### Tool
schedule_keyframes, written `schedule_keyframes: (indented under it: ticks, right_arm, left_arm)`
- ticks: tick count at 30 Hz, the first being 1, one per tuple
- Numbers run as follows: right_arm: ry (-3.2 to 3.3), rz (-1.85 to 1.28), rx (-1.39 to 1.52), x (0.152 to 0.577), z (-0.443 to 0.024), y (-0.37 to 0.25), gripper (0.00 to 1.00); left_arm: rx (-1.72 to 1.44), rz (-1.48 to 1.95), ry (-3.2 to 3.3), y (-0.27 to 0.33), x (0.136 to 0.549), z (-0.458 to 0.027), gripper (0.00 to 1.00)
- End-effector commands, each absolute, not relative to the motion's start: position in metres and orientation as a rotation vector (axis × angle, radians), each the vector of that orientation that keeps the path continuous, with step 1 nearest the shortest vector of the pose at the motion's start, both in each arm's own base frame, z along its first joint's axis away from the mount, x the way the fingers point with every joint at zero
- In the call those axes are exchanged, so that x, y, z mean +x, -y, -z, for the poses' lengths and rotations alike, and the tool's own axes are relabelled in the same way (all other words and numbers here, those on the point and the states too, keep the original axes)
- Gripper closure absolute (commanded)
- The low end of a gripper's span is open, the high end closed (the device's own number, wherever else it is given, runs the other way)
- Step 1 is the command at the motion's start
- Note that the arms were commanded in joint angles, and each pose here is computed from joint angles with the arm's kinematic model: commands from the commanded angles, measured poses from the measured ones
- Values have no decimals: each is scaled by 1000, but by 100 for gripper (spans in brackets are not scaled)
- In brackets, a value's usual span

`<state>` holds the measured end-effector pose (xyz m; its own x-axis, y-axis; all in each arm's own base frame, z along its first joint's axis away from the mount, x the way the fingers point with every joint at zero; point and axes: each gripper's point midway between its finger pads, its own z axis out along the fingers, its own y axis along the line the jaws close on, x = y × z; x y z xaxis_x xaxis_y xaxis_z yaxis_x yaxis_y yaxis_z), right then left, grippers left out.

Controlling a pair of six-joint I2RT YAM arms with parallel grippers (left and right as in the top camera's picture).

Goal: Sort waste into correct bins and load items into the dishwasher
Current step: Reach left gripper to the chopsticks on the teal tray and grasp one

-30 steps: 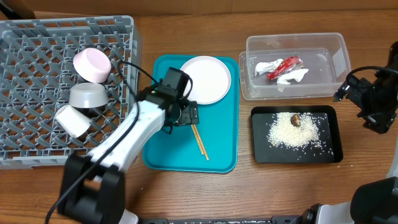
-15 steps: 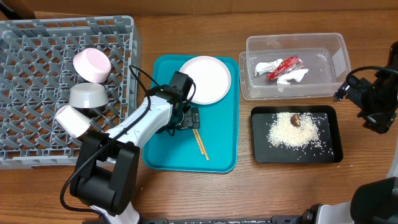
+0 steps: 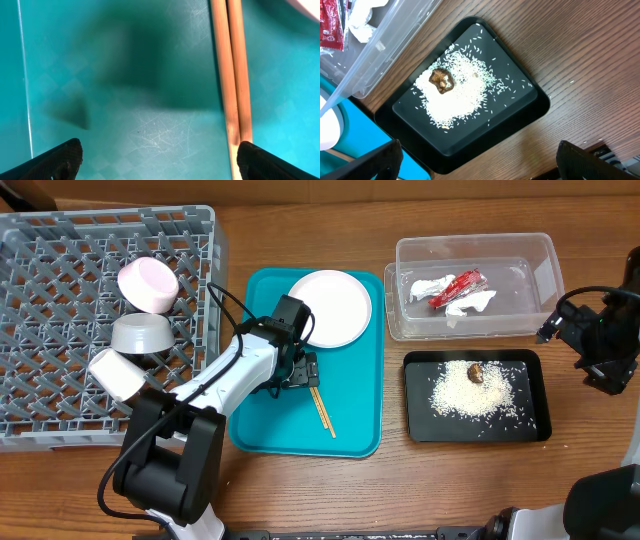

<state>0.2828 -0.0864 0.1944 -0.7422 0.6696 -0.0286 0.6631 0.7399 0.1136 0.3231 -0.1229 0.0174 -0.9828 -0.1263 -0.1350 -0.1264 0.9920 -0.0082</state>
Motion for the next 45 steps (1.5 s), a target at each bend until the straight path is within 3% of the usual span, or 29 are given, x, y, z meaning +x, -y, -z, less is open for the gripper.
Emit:
schedule_keyframes:
  ticks: [1, 26, 28, 29, 30, 32, 34, 37, 41, 45]
  right_arm:
    - [-2852, -156, 1077, 284, -200, 85, 0]
    - [-2855, -156, 1078, 284, -200, 85, 0]
    - [-2855, -156, 1077, 284, -200, 85, 0]
    - [-2855, -156, 1078, 284, -200, 85, 0]
    - [-2856, -156, 1078, 283, -200, 85, 0]
    - [-2857, -156, 1078, 283, -200, 85, 0]
    - [-2858, -156, 1079, 283, -200, 85, 0]
    - [-2859, -157, 1079, 283, -200, 84, 0]
    - [-2858, -157, 1080, 283, -200, 84, 0]
    - [-2859, -157, 1080, 283, -200, 84, 0]
  left_arm:
    - [-137, -37, -3004, 126, 320, -11, 0]
    - [-74, -153, -3062, 113, 290, 10, 0]
    - [-85, -169, -3064, 109, 290, 10, 8]
    - [-91, -169, -3064, 108, 291, 10, 30]
    - [-95, -168, -3065, 107, 291, 10, 47]
    - [-96, -168, -3064, 107, 291, 10, 62]
    - [-96, -168, -3064, 107, 291, 10, 66]
    - [-96, -168, -3064, 107, 291, 10, 84]
    - [-96, -169, -3064, 107, 291, 10, 94]
    - [-96, -168, -3064, 107, 291, 10, 96]
